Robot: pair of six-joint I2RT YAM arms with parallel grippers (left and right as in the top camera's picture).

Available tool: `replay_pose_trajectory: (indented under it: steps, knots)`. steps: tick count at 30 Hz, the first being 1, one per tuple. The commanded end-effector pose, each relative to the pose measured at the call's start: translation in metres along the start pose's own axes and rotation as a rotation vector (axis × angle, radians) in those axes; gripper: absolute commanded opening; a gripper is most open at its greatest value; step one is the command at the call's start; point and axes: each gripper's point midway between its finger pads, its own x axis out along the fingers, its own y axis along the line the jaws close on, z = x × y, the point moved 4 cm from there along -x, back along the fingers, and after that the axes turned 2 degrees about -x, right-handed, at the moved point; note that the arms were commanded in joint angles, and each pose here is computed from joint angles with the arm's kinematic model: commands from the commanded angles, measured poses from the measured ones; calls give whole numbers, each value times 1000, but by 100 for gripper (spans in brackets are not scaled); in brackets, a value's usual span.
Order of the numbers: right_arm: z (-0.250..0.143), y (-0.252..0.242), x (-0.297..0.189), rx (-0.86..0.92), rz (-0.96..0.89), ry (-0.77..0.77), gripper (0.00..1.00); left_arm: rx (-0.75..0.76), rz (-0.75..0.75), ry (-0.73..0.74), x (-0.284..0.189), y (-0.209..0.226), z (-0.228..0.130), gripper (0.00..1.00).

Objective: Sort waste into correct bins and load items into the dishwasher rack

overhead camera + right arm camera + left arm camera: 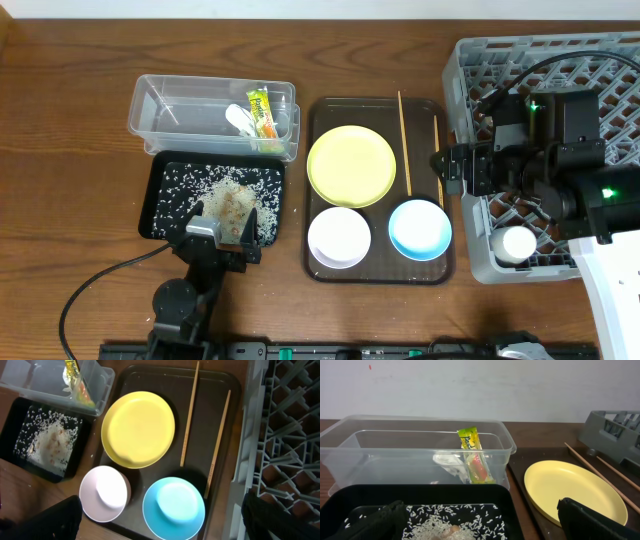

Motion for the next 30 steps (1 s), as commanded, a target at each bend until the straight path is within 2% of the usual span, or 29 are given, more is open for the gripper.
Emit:
replay_pose_trajectory:
  steps: [1,8,11,13,16,18,22,28,30]
  knots:
    - [1,3,-1,-20,4,-2,99,7,3,32,2,2,-13,97]
    - [1,6,-1,16,22,-3,99,7,3,32,2,2,-13,98]
    - [16,17,-2,34,105,-71,99,7,3,32,2,2,-13,98]
    - [28,34,-1,27,227,-112,99,7,3,32,2,2,-13,97]
    - [37,50,13,-17,277,-118,87,7,3,32,2,2,-13,97]
    - [36,50,36,-12,190,-79,84,7,3,32,2,2,-13,97]
    - [27,22,92,18,-158,15,76,7,3,32,2,2,-13,97]
    - [16,-8,157,154,-260,134,45,7,3,32,2,2,-13,98]
    - [14,-19,177,183,-272,156,43,7,3,32,2,2,-13,98]
